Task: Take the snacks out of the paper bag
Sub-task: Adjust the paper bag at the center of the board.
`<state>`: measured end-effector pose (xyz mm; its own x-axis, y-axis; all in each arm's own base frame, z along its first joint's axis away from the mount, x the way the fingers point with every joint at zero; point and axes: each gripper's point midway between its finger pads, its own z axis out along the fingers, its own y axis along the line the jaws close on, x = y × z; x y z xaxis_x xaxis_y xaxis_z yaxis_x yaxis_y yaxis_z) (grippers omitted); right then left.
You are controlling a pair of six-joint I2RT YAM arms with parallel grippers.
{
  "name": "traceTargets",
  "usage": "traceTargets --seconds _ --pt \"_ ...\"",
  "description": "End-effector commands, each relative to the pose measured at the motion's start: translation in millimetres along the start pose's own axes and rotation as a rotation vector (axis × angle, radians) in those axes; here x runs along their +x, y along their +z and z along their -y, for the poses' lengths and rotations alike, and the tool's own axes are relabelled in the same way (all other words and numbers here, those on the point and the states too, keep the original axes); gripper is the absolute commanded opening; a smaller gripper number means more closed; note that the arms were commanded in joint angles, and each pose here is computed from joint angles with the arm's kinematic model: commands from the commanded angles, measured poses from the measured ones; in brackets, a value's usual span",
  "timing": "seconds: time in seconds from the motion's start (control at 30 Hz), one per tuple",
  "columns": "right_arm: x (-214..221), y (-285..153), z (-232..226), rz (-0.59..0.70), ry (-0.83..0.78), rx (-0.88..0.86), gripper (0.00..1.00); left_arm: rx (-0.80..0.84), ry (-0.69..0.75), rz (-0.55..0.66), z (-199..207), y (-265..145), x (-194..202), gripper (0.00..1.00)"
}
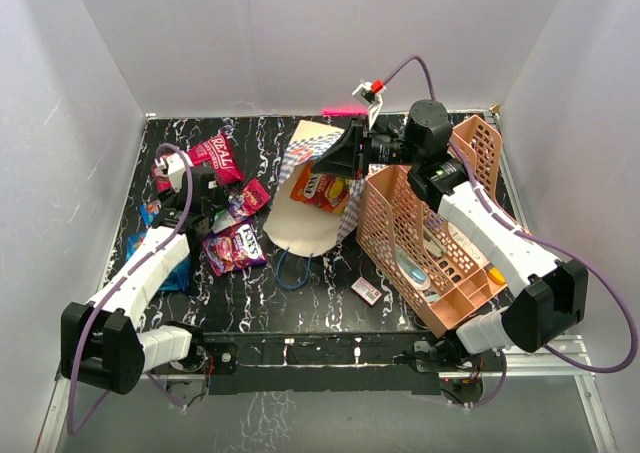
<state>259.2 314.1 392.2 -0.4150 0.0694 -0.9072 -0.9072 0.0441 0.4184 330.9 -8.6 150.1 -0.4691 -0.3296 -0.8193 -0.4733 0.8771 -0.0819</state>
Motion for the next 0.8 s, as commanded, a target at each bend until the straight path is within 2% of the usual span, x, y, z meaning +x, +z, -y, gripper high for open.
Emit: traceTargets --seconds 0.0,0.1,0.2,0.4,0.53,0.77 --pt "-7.9 -9.2 -49.8 -0.038 -0.093 -0.197 0.08 0.157 -0.063 0.009 30.6 -23.4 -29.1 0.83" --pt "-12.0 -8.1 -42.4 -0.019 -0.112 -0.142 0.08 0.278 -0.05 -0.013 53.3 -35.0 -29.8 0.83" --pt "-18.4 -4.3 -15.6 0.017 -0.108 0.001 0.08 0.373 -0.015 -0.02 69.3 -48.8 -28.6 0.83" --pt "-28.8 -0.7 29.2 0.083 -0.058 0.202 0.08 0.506 0.144 0.004 85.7 -79.1 -36.7 0.82" --pt "-40.8 -2.6 44.6 0.131 -0.047 0.294 0.08 0.624 0.183 0.024 97.2 -105.2 -46.0 0.82" --pt "-60.8 -19.1 64.0 0.204 -0.044 0.461 0.08 0.898 0.173 0.149 121.0 -160.4 -67.9 0.81"
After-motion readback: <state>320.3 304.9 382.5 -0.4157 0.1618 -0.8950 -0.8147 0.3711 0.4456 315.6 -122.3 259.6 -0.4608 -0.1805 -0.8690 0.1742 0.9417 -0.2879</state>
